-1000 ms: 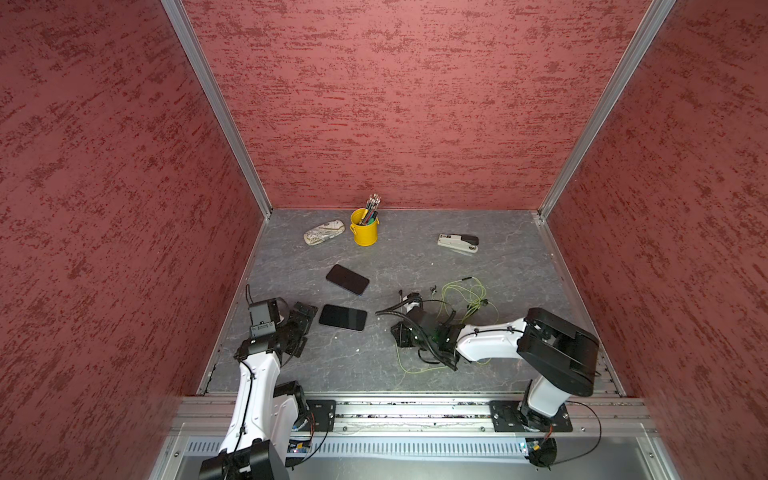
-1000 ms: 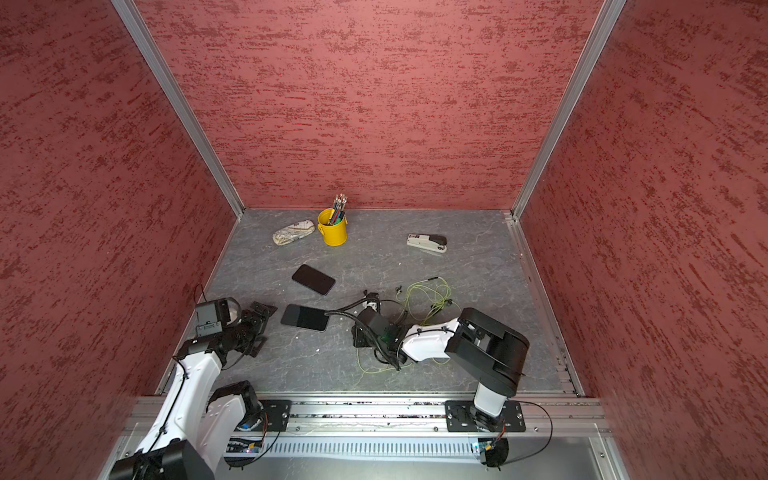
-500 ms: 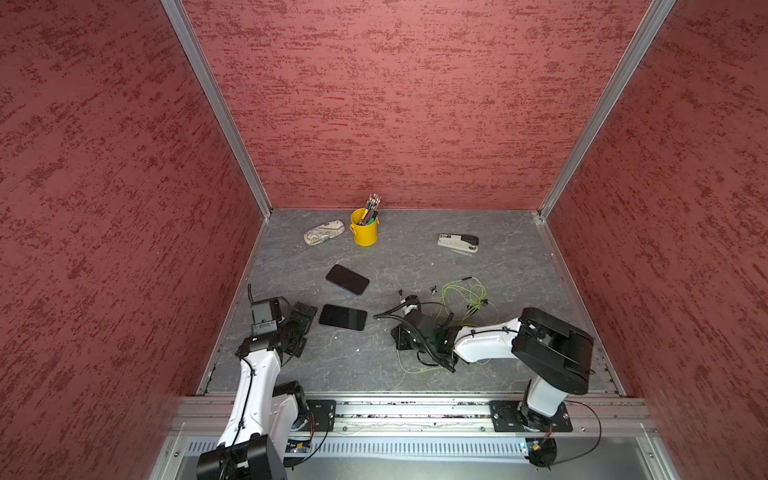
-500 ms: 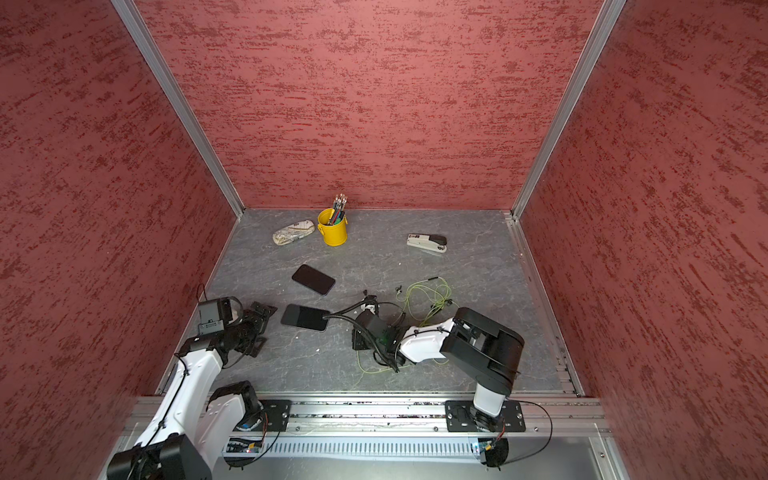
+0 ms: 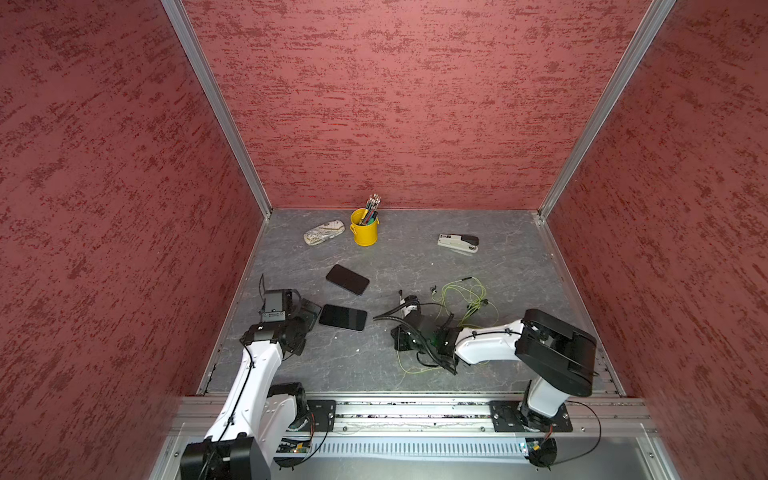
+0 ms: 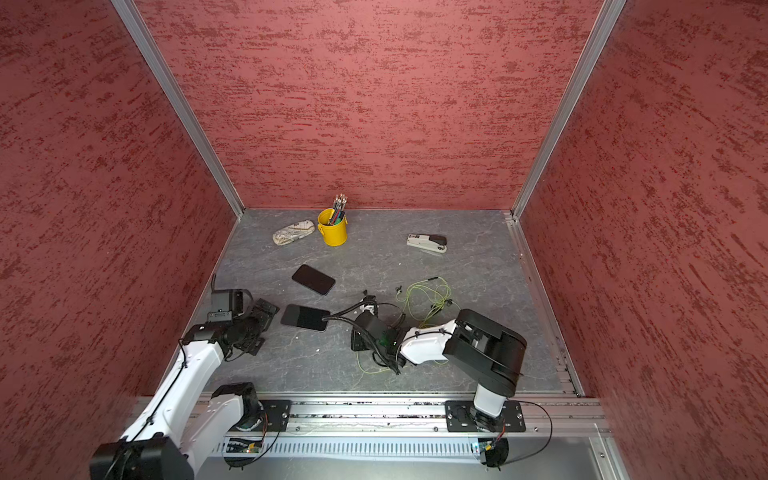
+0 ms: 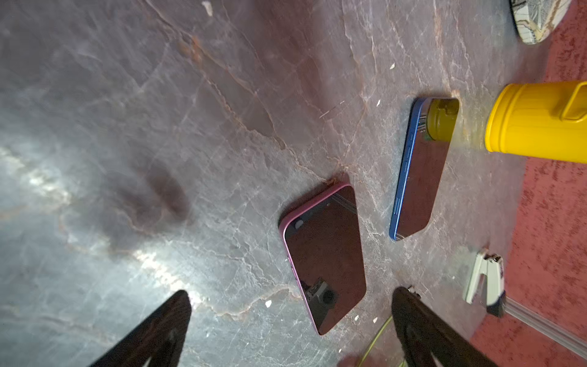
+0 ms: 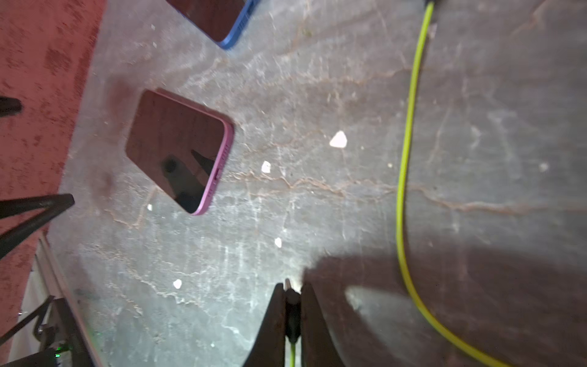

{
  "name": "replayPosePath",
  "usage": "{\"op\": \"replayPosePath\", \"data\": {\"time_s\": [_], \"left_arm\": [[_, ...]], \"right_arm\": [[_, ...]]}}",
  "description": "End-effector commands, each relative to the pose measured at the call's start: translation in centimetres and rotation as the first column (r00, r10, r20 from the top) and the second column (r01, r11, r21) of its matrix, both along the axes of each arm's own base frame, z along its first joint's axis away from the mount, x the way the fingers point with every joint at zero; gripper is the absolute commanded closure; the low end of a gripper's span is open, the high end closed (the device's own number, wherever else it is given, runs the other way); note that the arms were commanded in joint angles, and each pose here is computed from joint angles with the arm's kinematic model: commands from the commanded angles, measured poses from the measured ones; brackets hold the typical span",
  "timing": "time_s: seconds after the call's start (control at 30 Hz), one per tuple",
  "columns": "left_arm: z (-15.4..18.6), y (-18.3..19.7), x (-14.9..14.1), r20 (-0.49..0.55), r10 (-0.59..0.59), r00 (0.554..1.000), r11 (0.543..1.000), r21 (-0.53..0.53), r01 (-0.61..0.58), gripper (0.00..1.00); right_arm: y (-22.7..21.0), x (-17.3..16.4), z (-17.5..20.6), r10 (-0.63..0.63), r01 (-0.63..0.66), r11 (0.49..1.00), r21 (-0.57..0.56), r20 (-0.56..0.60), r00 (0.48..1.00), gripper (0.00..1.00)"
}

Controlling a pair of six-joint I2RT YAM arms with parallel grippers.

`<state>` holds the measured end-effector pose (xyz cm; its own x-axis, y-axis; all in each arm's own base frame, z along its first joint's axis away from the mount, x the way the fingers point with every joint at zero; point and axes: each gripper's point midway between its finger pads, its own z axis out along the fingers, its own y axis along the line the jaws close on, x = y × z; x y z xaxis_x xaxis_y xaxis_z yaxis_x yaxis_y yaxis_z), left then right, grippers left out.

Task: Plug wired earphones into phones
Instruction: Pick up the wired earphone from the center of the board, then pick up the phone at the center of the board.

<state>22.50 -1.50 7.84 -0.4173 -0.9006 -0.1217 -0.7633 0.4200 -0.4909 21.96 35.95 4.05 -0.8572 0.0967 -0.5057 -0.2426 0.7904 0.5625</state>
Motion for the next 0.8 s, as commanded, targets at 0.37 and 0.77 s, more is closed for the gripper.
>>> {"op": "replayPosePath", "data": {"time_s": [0.37, 0.77], "left_arm": [[-1.5, -6.9, 1.6, -0.328, 0.066, 0.942, 0.973, 0.229, 0.012, 0.00], [-3.6, -9.7, 3.8, -0.378, 0.111, 0.919, 0.987, 0.150, -0.058, 0.01]], "right_arm": [[1.0, 1.1, 9.6, -0.099, 0.038, 0.884, 0.466, 0.106, 0.989, 1.00], [0.6, 0.7, 8.6, -0.097, 0.052, 0.856, 0.514, 0.060, 0.993, 1.00]]}}
